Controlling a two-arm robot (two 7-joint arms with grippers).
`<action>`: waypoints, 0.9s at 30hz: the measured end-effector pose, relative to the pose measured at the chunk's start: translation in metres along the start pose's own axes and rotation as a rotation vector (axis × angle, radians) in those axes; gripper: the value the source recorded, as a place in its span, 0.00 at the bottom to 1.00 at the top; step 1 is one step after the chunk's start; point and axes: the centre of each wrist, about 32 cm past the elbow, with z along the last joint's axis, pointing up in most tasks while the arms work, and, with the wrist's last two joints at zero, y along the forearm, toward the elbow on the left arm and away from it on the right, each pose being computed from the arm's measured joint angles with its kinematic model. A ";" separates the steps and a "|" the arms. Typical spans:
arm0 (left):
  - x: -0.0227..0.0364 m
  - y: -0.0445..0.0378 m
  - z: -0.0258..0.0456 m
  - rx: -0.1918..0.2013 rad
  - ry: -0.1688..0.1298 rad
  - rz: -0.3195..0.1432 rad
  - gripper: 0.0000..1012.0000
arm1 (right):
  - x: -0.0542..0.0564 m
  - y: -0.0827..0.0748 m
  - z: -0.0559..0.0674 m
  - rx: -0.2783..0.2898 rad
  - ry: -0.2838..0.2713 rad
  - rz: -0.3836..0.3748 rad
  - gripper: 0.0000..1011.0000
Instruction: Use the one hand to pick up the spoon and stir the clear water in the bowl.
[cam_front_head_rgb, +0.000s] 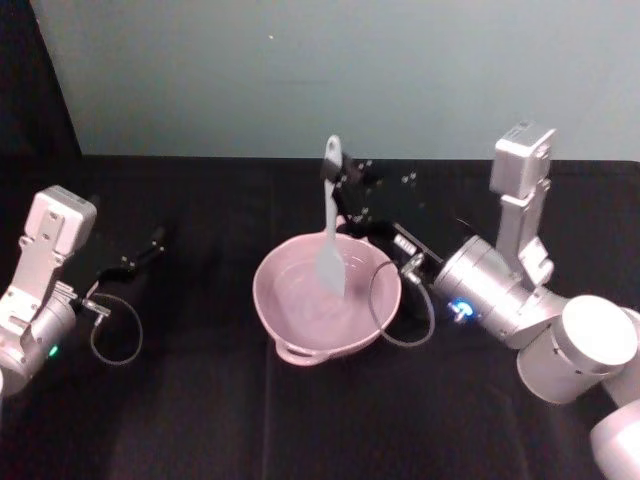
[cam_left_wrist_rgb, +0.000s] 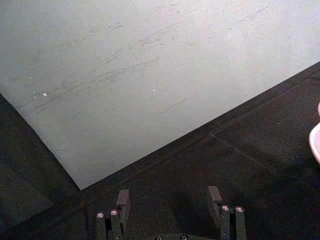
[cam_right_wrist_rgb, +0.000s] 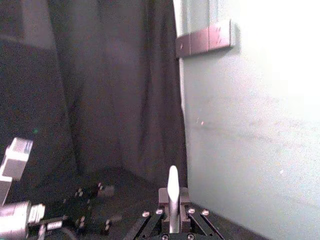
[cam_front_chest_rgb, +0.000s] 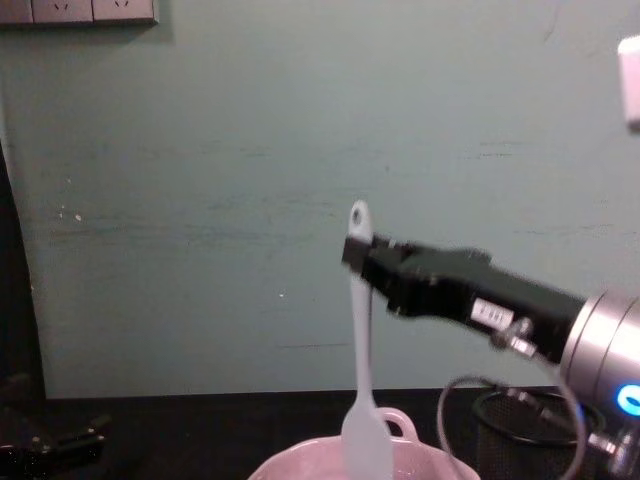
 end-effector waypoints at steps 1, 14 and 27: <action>0.0000 0.0000 0.0000 0.000 0.000 0.000 1.00 | 0.002 -0.001 0.006 0.017 -0.005 -0.008 0.12; 0.0000 0.0000 0.0000 0.000 0.000 0.000 1.00 | 0.027 -0.016 0.048 0.143 -0.024 -0.116 0.11; 0.0000 0.0000 0.0000 0.000 0.000 0.000 1.00 | 0.053 -0.044 0.050 0.148 -0.043 -0.236 0.11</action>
